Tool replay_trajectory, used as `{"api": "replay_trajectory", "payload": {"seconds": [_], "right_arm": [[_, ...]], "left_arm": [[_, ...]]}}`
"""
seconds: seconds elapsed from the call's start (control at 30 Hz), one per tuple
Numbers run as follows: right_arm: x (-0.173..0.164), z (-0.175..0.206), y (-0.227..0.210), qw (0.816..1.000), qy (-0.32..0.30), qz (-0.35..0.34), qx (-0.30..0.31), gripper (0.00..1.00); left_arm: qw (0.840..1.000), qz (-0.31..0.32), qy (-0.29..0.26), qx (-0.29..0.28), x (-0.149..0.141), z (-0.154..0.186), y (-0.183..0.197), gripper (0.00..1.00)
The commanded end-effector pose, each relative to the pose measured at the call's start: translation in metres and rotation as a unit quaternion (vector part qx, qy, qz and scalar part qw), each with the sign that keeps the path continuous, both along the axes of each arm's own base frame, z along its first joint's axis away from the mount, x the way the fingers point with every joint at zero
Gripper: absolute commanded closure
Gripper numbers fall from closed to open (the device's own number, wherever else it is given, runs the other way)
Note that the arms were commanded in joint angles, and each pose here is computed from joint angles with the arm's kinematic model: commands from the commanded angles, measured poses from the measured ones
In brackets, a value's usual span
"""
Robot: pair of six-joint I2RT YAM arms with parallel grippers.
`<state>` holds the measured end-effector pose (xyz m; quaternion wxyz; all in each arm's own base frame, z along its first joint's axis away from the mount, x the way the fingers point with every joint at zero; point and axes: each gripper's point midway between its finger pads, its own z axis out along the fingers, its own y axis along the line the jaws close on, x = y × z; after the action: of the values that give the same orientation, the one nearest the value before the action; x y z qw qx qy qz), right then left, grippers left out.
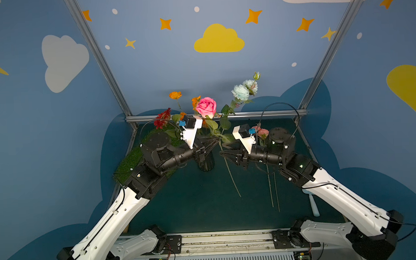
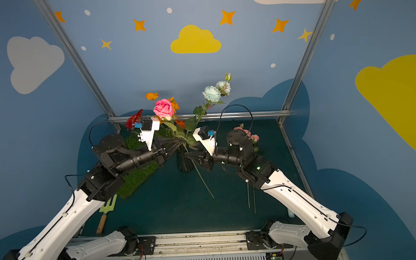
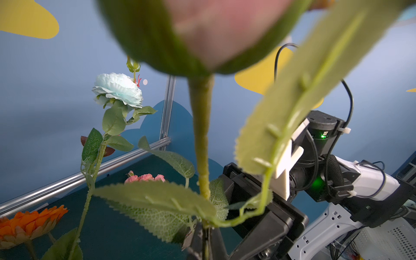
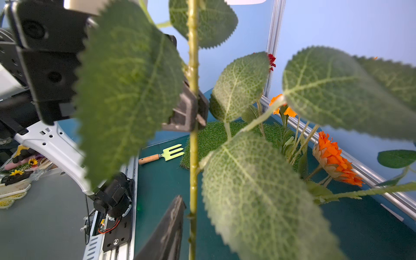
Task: Pick out pink flowers from the vase
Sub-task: Place the flower at the center of the board.
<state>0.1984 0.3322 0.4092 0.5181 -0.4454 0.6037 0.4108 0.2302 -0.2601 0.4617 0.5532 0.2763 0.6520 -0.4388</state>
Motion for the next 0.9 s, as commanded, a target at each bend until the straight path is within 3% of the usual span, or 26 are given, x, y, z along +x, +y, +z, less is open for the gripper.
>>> {"api": "replay_trajectory", "payload": {"seconds": [0.0, 0.3, 0.4, 0.5, 0.57, 0.63, 0.73, 0.87], "right_arm": [[-0.004, 0.018, 0.0013, 1.0, -0.016, 0.01, 0.02, 0.64], [-0.0058, 0.0169, 0.0036, 1.0, -0.013, 0.018, 0.019, 0.72], [-0.0062, 0.0168, 0.0033, 1.0, -0.013, 0.018, 0.019, 0.85], [-0.0072, 0.016, 0.0027, 1.0, -0.013, 0.02, 0.017, 0.91], [-0.0077, 0.0166, 0.0024, 1.0, -0.013, 0.019, 0.018, 0.99], [-0.0075, 0.0165, 0.0021, 1.0, -0.012, 0.018, 0.017, 1.0], [-0.0071, 0.0154, 0.0016, 1.0, -0.01, 0.016, 0.015, 1.0], [-0.0002, 0.014, -0.0034, 1.0, -0.009, -0.011, 0.008, 1.0]], "left_arm": [[1.0, -0.004, -0.01, 0.0, -0.0019, 0.0025, -0.001, 0.98], [1.0, -0.005, -0.012, 0.0, -0.0012, 0.0037, -0.0027, 0.98], [1.0, -0.006, -0.014, 0.0, -0.0008, 0.0041, -0.0037, 0.98], [1.0, -0.004, -0.018, 0.0, -0.0002, 0.0066, -0.0033, 0.98], [1.0, -0.004, -0.018, 0.002, 0.0006, 0.0053, -0.0044, 0.98], [1.0, -0.004, -0.021, 0.005, 0.0005, 0.004, -0.0042, 0.95], [1.0, 0.002, -0.026, 0.007, 0.0008, 0.0028, -0.002, 0.79], [0.999, 0.008, -0.038, 0.019, -0.0027, 0.0023, 0.0032, 0.43]]}}
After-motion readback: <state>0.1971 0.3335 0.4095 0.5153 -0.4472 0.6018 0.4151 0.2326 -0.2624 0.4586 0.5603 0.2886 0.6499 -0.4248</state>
